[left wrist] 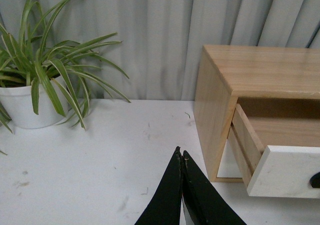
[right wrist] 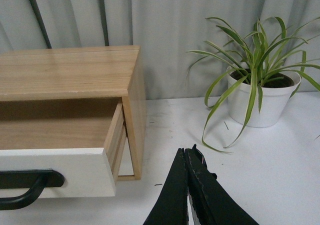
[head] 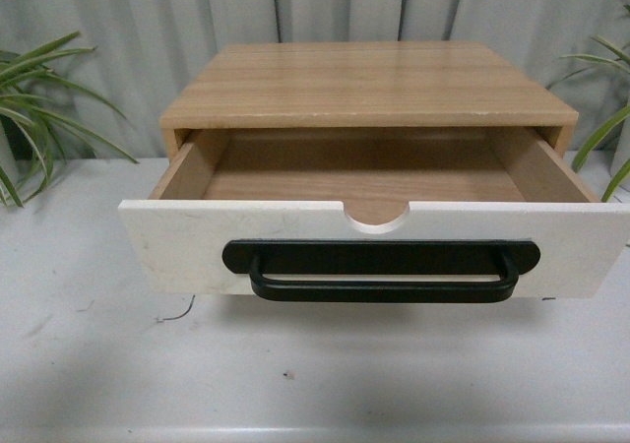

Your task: Pull drawer

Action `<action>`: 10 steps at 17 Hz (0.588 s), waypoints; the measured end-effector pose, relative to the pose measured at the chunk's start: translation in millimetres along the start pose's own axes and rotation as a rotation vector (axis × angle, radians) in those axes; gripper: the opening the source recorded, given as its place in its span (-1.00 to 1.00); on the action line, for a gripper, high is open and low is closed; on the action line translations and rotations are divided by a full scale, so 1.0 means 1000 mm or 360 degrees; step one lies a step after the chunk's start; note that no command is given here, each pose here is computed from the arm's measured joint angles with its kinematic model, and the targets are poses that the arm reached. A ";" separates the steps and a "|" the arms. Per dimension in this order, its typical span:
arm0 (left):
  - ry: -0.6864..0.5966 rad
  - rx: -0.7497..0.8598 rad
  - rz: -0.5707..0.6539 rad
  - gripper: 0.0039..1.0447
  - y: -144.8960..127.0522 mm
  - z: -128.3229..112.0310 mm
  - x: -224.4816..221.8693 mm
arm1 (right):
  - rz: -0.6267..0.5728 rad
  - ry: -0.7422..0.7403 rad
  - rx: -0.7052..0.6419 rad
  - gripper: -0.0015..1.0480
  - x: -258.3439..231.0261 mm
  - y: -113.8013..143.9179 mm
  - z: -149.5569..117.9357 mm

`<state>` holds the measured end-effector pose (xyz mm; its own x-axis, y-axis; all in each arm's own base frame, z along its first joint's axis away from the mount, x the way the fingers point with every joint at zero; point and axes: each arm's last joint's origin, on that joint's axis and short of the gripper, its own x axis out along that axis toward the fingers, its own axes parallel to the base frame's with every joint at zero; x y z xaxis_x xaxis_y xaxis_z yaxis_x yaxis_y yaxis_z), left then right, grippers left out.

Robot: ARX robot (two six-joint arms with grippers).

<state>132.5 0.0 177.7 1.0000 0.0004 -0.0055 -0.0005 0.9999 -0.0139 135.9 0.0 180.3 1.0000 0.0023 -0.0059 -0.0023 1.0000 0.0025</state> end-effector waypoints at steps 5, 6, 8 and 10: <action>-0.0001 0.0000 0.0000 -0.97 0.000 -0.010 -0.008 | 0.0000 -0.0012 0.0000 -0.96 -0.010 0.000 -0.005; -0.0014 0.0000 0.0000 -0.97 0.000 -0.009 -0.009 | 0.0000 -0.0049 0.0000 -0.96 -0.011 0.000 -0.009; -0.0028 0.0000 0.0000 -0.97 0.000 -0.008 -0.014 | -0.0001 -0.0024 0.0000 -0.96 -0.015 0.000 -0.010; -0.0022 0.0000 0.0000 -0.97 0.000 -0.008 -0.016 | 0.0000 -0.0044 0.0000 -0.96 -0.018 0.000 -0.009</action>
<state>116.6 0.0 169.7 1.0000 0.0004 0.0082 -0.0003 0.9999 -0.0139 118.2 0.0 171.6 0.9998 0.0019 0.0216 -0.0020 1.0000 0.0024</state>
